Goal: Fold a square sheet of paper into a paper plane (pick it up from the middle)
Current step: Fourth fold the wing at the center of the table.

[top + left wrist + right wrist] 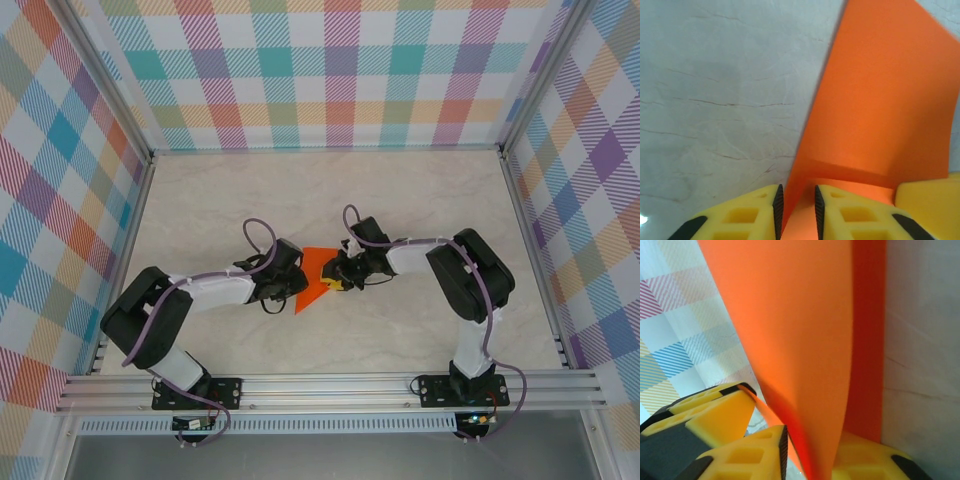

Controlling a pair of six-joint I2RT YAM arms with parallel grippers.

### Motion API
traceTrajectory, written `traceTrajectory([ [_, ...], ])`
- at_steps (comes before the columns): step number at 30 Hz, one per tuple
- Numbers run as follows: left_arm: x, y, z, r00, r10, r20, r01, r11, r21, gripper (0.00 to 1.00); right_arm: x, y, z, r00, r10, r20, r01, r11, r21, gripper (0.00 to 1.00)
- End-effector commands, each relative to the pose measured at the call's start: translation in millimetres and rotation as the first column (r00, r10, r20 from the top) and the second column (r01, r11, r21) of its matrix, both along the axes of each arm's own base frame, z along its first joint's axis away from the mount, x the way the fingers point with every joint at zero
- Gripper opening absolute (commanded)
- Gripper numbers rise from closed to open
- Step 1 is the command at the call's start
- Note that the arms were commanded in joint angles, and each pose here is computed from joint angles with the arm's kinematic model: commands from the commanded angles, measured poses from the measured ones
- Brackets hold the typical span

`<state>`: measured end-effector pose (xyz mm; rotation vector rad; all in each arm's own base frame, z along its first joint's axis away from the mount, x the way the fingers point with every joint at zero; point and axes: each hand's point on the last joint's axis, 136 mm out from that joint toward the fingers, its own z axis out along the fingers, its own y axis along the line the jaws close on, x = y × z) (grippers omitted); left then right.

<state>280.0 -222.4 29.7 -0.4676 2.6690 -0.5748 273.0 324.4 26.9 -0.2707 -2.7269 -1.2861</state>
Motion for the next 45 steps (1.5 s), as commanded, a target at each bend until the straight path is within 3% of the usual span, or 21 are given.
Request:
traceTrajectory([
  [1, -0.9, 10.9, 12.9, 1.000, 0.004, 0.025, -0.004, 1.000, 0.020, 0.29, 9.4, 10.5, 5.2, 0.999, 0.004, 0.035, -0.005, 0.999, 0.032, 0.17],
  [5, -0.9, 14.0, 31.1, 0.998, -0.014, 0.065, 0.013, 1.000, 0.018, 0.38, 9.6, 9.1, 6.8, 0.999, -0.006, 0.038, 0.005, 1.000, 0.026, 0.11],
  [13, -10.2, 10.7, 62.4, 0.978, -0.126, 0.169, 0.130, 0.991, -0.015, 0.67, 4.5, -13.2, 16.2, 0.996, -0.069, 0.049, 0.072, 0.995, -0.075, 0.04],
  [19, -26.1, -2.0, 79.0, 0.928, -0.249, 0.278, 0.268, 0.963, -0.033, 0.78, -2.5, -45.1, 31.5, 0.984, -0.160, 0.084, 0.173, 0.965, -0.199, 0.04],
  [27, -39.1, -14.1, 91.0, 0.874, -0.334, 0.354, 0.355, 0.935, 0.005, 0.92, -0.2, -53.3, 56.3, 0.971, -0.197, 0.138, 0.225, 0.944, -0.240, 0.04],
  [33, -37.9, -17.3, 96.3, 0.844, -0.360, 0.398, 0.358, 0.930, 0.080, 0.99, 10.5, -30.0, 65.5, 0.973, -0.150, 0.178, 0.194, 0.946, -0.261, 0.05],
  [39, -37.0, -2.4, 96.0, 0.845, -0.319, 0.429, 0.300, 0.947, 0.113, 1.00, 23.1, 8.8, 75.2, 0.977, -0.099, 0.190, 0.138, 0.969, -0.203, 0.05],
  [45, -42.3, 6.9, 97.4, 0.839, -0.300, 0.454, 0.285, 0.953, 0.104, 1.00, 29.0, 5.7, 73.9, 0.972, -0.121, 0.201, 0.171, 0.952, -0.253, 0.05],
])
